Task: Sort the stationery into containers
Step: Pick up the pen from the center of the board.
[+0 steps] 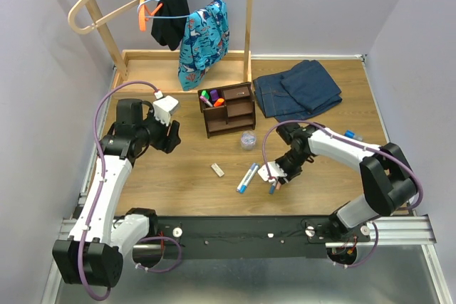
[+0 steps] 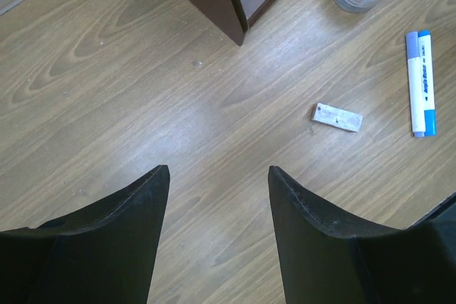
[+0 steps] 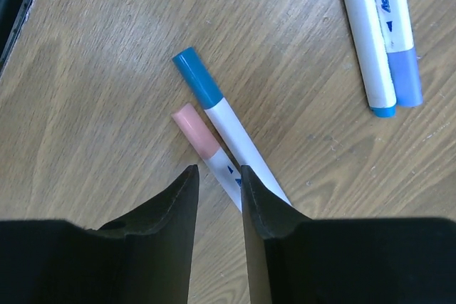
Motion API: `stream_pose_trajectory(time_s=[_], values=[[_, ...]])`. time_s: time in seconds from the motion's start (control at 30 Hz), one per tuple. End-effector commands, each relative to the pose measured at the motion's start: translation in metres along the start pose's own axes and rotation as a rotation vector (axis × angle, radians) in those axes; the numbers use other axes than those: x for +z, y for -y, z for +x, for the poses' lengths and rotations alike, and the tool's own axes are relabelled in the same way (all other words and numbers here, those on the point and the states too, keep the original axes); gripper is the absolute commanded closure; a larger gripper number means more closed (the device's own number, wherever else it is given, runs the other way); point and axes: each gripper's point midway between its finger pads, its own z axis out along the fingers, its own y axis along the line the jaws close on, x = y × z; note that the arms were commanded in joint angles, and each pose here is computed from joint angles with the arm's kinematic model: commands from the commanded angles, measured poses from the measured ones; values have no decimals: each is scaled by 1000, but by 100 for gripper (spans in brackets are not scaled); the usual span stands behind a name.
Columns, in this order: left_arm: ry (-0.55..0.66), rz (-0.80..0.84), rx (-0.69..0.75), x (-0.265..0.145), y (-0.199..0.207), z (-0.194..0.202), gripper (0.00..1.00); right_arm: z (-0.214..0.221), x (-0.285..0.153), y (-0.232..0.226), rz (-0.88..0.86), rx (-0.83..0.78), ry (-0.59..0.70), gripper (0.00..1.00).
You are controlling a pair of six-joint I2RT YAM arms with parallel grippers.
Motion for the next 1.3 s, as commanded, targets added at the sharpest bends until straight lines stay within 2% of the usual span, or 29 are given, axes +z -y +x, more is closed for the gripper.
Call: stream_pose_trajectory(time_s=[0.0,0.2,0.43,0.53,0.6,0.77,0.97,1.03,1.1,1.13,1.2,1.27], values=[[0,-28,-15,0,-7,0,33,5,9,-12,-51,-54,-21,63],[0,-36,-28,1,-10,1,33,9,17,-28,-95,-68,-26,64],[0,-41,-38,2,-12,1,33,12,29,-25,-106,-86,-41,62],[0,-42,-43,3,-13,0,33,14,33,-28,-142,-83,-53,69],[2,-43,-43,3,-13,-1,33,13,31,-24,-160,-62,-51,77],[11,-33,-47,5,-13,-3,33,-5,-4,-25,-153,-30,-56,85],[53,-3,-64,12,-10,-12,33,-52,-76,-11,-103,26,-22,88],[64,8,-63,13,-9,-15,33,-70,-100,22,-1,96,16,90],[59,12,-65,15,-9,-16,33,-90,-117,52,80,185,114,90],[63,12,-69,15,-10,-19,33,-105,-139,88,189,168,161,90],[68,8,-76,16,-11,-21,33,-122,-150,128,253,241,307,88],[74,1,-88,16,-13,-25,33,-149,-181,184,381,323,504,87]])
